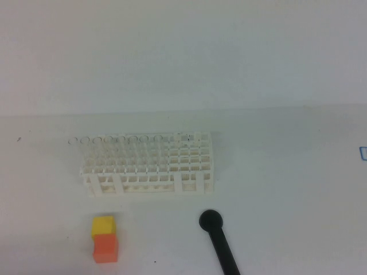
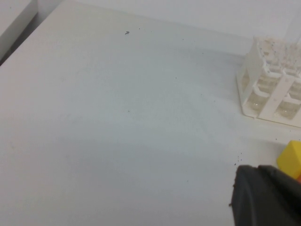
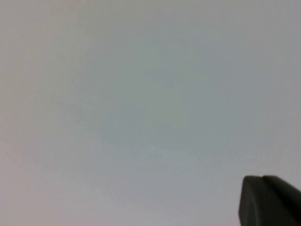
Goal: Place the test tubes
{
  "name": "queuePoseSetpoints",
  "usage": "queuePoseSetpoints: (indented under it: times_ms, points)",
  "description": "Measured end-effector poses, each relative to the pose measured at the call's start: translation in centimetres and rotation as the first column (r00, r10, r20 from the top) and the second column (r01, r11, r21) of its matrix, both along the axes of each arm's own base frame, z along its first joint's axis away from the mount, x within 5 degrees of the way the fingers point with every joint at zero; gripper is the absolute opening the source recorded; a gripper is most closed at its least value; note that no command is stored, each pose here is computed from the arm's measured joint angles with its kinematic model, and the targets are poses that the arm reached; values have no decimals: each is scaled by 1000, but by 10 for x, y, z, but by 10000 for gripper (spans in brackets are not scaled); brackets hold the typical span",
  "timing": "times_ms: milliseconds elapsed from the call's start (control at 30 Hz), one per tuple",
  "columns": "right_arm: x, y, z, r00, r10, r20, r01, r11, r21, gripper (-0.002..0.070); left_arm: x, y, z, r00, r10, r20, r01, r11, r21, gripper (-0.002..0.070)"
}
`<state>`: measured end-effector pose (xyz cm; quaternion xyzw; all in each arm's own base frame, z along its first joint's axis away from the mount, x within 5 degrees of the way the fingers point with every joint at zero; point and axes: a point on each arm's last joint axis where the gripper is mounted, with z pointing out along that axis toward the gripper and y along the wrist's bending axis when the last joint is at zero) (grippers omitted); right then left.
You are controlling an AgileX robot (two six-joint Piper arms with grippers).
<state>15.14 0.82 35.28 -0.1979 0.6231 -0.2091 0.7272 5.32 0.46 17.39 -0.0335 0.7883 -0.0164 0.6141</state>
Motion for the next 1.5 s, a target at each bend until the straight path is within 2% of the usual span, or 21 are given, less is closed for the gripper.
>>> queuePoseSetpoints:
  times_ms: [233,367,533,700,767,1033,1133,1333,1500]
  points:
    - [-10,-8,-21,998,-43,-41,46,996,81,-1,0,0,0,1000,0,0,0,1000,0,-1]
    - [-2,-8,-33,994,-46,-102,59,991,123,-1,0,0,0,1000,0,0,0,1000,0,-1]
    - [15,-15,-45,985,-121,-124,141,976,166,-1,0,0,0,1000,0,0,0,1000,0,-1]
    - [4,-25,-43,978,-177,-115,205,926,317,-1,0,0,0,1000,0,0,0,1000,0,-1]
    - [-8,-26,-35,980,-180,-79,196,927,320,-1,0,0,0,1000,0,0,0,1000,0,-1]
    - [-51,-23,-24,985,-171,34,166,979,120,-1,0,0,0,1000,0,0,0,1000,0,-1]
    - [-55,-21,-23,987,-158,34,154,983,98,-1,0,0,0,1000,0,0,0,1000,0,-1]
    - [-52,-14,-38,995,-59,-76,73,978,194,-1,0,0,0,1000,0,0,0,1000,0,-1]
    - [-57,-9,-71,980,25,-197,49,932,358,-1,0,0,0,1000,0,0,0,1000,0,-1]
